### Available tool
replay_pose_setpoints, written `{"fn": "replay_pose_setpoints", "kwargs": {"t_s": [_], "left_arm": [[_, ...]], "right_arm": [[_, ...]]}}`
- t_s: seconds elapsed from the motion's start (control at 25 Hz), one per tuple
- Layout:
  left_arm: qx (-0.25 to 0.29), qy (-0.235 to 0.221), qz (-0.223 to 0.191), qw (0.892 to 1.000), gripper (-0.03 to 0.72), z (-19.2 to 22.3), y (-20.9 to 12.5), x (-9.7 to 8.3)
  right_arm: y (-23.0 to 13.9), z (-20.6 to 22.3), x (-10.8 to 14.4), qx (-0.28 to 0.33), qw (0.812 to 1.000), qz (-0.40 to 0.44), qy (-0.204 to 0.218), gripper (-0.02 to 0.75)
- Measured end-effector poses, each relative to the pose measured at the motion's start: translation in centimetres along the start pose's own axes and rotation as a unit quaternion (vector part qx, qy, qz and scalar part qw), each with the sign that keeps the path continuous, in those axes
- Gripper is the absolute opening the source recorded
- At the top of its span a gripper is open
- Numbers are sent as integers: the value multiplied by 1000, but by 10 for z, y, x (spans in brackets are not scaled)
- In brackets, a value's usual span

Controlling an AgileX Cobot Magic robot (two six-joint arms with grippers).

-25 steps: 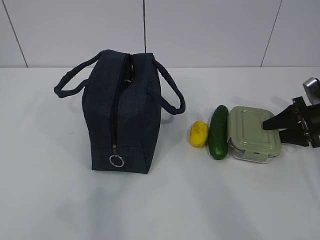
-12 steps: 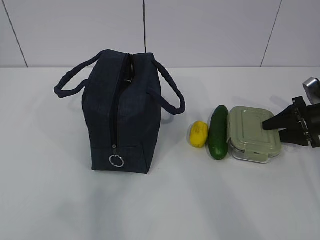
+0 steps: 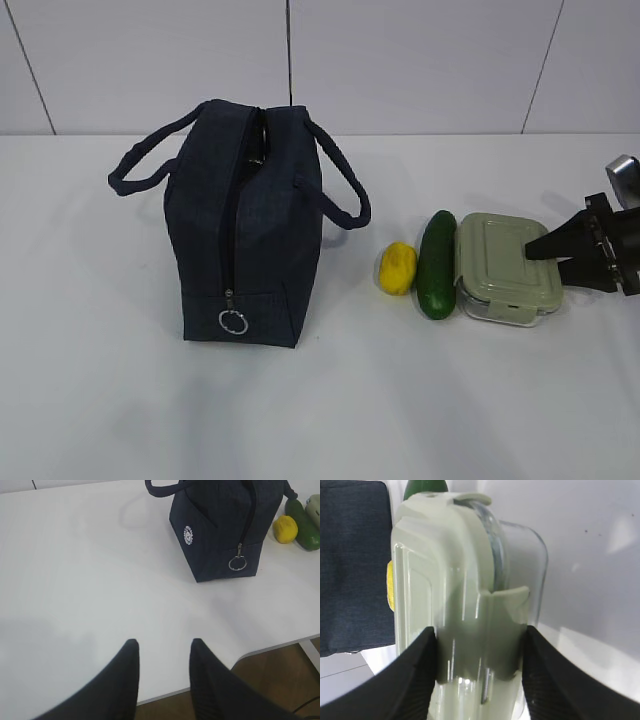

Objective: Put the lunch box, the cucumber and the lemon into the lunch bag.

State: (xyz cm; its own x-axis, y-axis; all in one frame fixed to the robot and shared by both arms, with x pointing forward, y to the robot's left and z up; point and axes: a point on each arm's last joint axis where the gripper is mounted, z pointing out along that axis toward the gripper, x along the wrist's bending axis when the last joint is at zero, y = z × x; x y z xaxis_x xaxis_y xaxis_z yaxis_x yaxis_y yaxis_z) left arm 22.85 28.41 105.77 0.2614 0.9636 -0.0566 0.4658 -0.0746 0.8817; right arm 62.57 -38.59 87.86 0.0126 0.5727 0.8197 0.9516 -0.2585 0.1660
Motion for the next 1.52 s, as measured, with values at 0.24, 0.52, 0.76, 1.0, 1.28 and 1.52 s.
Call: {"fn": "replay_pose_setpoints", "kwargs": {"t_s": [0.24,0.52,0.76,1.0,1.28,1.52], "left_arm": [[0,0,0,1000,244,0,0,0],[0,0,0,1000,244,0,0,0],[0,0,0,1000,244,0,0,0],[0,0,0,1000,244,0,0,0],[0,0,0,1000,244,0,0,0],[0,0,0,1000,244,0,0,0]], "right_arm": [[0,0,0,1,1000,0,-1,384],[0,0,0,1,1000,4,-1,383],[-1,0,0,3,1000,16,-2,381],[-1,0,0,5,1000,22,-2,380],[-1,-1,1,5,1000,19,-4,379],[-1,-3,3,8,1000,16,-8,379]]}}
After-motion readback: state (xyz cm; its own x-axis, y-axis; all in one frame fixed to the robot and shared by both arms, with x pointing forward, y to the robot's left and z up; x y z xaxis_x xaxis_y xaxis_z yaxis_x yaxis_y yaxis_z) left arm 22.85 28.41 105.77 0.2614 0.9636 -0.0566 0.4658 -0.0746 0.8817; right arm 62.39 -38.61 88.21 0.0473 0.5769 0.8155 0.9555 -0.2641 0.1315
